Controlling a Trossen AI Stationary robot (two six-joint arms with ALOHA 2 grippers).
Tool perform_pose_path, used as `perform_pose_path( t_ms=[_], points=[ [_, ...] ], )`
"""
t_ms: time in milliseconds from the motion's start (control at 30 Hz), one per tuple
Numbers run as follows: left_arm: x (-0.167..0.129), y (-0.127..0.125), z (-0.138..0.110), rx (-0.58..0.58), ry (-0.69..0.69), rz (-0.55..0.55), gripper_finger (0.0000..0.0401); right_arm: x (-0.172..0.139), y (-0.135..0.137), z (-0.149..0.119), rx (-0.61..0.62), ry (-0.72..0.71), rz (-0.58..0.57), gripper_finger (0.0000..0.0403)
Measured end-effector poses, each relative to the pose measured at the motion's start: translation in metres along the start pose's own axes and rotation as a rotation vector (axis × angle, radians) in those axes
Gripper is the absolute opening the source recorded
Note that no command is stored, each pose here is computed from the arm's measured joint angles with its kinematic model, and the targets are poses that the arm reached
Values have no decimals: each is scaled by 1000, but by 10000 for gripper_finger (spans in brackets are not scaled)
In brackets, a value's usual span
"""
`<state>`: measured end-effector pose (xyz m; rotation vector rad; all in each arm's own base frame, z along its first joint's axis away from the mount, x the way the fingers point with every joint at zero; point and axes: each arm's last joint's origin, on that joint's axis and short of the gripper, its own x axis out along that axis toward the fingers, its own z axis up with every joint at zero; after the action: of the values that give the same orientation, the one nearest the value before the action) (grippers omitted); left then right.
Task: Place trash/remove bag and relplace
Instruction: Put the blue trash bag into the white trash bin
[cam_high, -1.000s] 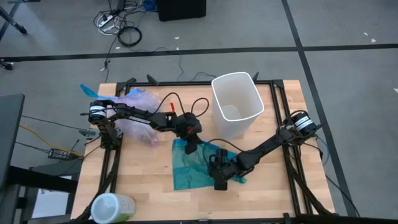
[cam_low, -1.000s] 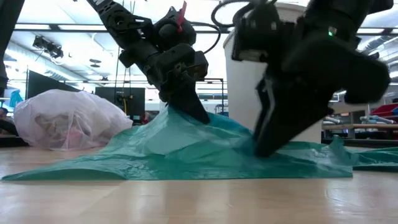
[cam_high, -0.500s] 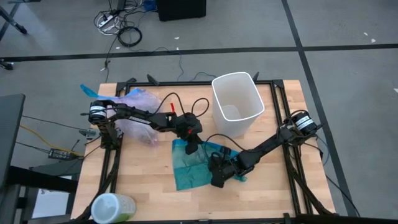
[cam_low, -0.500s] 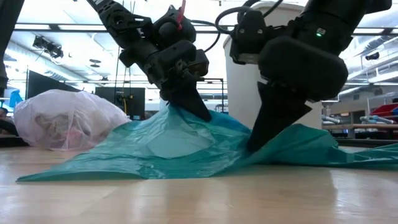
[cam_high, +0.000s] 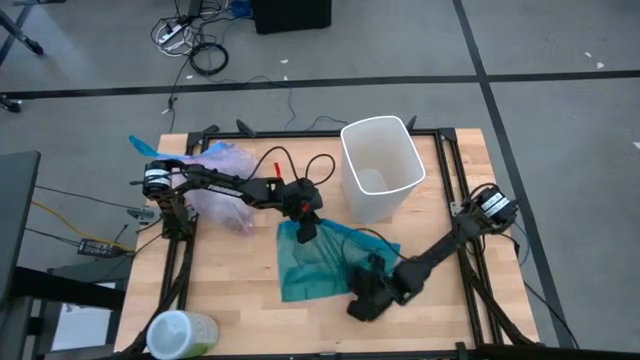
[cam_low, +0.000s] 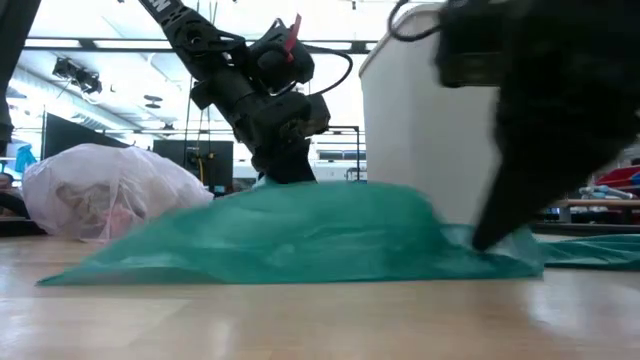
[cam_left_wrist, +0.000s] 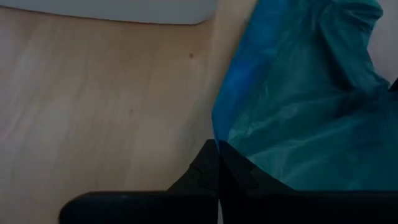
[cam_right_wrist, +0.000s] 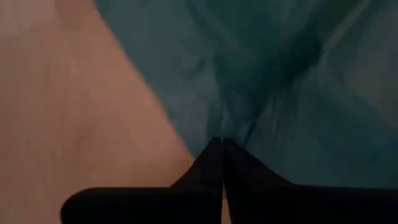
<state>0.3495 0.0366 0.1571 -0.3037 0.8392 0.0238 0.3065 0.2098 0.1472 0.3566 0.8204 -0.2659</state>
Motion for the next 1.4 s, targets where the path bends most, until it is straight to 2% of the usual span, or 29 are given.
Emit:
perform_pose_path(
  t_ms=[267, 400, 533, 633, 733, 933, 1133, 1200, 1300, 1400],
  points=[
    [-1, 4, 0, 19, 8, 18, 2, -23, 13, -40, 115, 48, -39, 0],
    [-1, 4, 0, 19, 4, 18, 2, -28, 19, -44, 97, -67, -40, 5],
    [5, 5, -3, 10, 21, 4, 2, -15, 19, -18, 31, -131, 15, 41],
    [15, 7, -9, -21, 58, -41, 2, -3, 15, 9, -56, -155, 97, 86],
    [23, 8, -16, -33, 103, -80, 2, 8, 5, 32, -103, -171, 126, 136],
    [24, 8, -16, -32, 99, -89, 2, 18, -10, 54, -154, -148, 148, 207],
    [24, 7, -14, -28, 85, -91, 2, 1, 9, 89, -448, -260, 186, 225],
    [24, 7, -13, -25, 72, -93, 2, -4, 13, 98, -522, -271, 157, 223],
    [24, 7, -12, -38, 63, -95, 2, -2, 4, 98, -563, -185, 97, 214],
    [24, 7, -11, -45, 49, -97, 2, 3, -9, 90, -529, -45, 60, 207]
  ],
)
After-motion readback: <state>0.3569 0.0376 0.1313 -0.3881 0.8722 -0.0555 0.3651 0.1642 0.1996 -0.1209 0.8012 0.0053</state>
